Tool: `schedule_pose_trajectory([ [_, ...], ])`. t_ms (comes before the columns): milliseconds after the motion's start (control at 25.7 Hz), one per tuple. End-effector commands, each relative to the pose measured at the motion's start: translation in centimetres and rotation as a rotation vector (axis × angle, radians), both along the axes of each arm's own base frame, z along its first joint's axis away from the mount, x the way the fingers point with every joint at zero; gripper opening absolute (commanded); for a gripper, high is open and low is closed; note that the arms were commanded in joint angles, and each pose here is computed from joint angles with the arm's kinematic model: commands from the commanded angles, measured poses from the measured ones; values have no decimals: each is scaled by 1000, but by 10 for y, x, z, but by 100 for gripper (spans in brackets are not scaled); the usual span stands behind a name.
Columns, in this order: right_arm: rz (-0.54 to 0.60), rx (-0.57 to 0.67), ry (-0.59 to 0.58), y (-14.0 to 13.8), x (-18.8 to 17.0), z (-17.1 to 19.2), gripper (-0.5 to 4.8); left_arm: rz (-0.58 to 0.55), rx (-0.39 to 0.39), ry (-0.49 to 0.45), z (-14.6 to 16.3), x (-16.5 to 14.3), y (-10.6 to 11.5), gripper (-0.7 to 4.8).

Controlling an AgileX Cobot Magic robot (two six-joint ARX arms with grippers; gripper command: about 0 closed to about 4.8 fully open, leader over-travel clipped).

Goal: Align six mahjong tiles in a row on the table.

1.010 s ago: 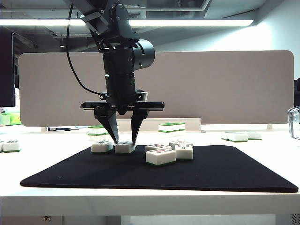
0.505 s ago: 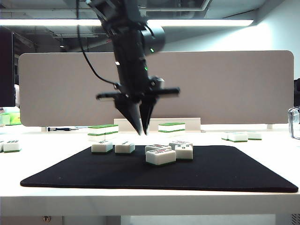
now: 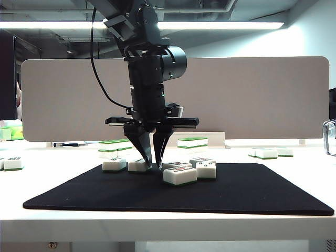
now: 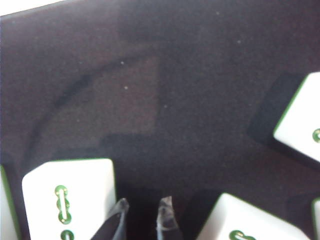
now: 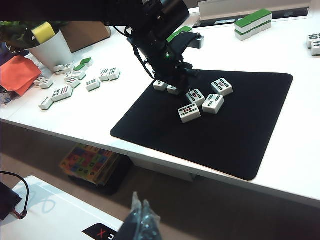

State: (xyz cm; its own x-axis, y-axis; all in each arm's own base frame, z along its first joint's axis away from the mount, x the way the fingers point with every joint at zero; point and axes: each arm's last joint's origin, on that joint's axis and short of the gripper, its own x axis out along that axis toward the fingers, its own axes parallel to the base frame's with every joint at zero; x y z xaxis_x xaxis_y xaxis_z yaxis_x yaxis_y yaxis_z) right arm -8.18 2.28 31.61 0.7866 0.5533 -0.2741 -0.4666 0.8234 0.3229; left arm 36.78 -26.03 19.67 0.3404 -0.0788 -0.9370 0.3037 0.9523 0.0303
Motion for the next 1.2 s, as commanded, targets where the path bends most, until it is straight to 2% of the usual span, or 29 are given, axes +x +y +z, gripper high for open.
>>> schedule_pose_trajectory([
  [39,-1,-5,-30,0,-3,0,-1,16,13,-21,4,3,4,79],
  [272,-1,-5,-30,0,-3,0,-1,36,30,-30,4,6,9,79],
  [583,-1,-5,-30,0,-3,0,-1,57,-9,-80,6,11,7,79],
  [699,-1,-5,-30,0,-3,0,-1,74,29,-105,6,11,8,79],
  [1010,-1,-5,-30,0,-3,0,-1,90,39,-90,6,14,15,79],
  [1127,-1,-5,-30,0,-3,0,-1,71,0,-87,14,12,14,80],
  [1205,-2,-5,-30,0,-3,0,-1,2,-56,-79,27,6,6,80],
])
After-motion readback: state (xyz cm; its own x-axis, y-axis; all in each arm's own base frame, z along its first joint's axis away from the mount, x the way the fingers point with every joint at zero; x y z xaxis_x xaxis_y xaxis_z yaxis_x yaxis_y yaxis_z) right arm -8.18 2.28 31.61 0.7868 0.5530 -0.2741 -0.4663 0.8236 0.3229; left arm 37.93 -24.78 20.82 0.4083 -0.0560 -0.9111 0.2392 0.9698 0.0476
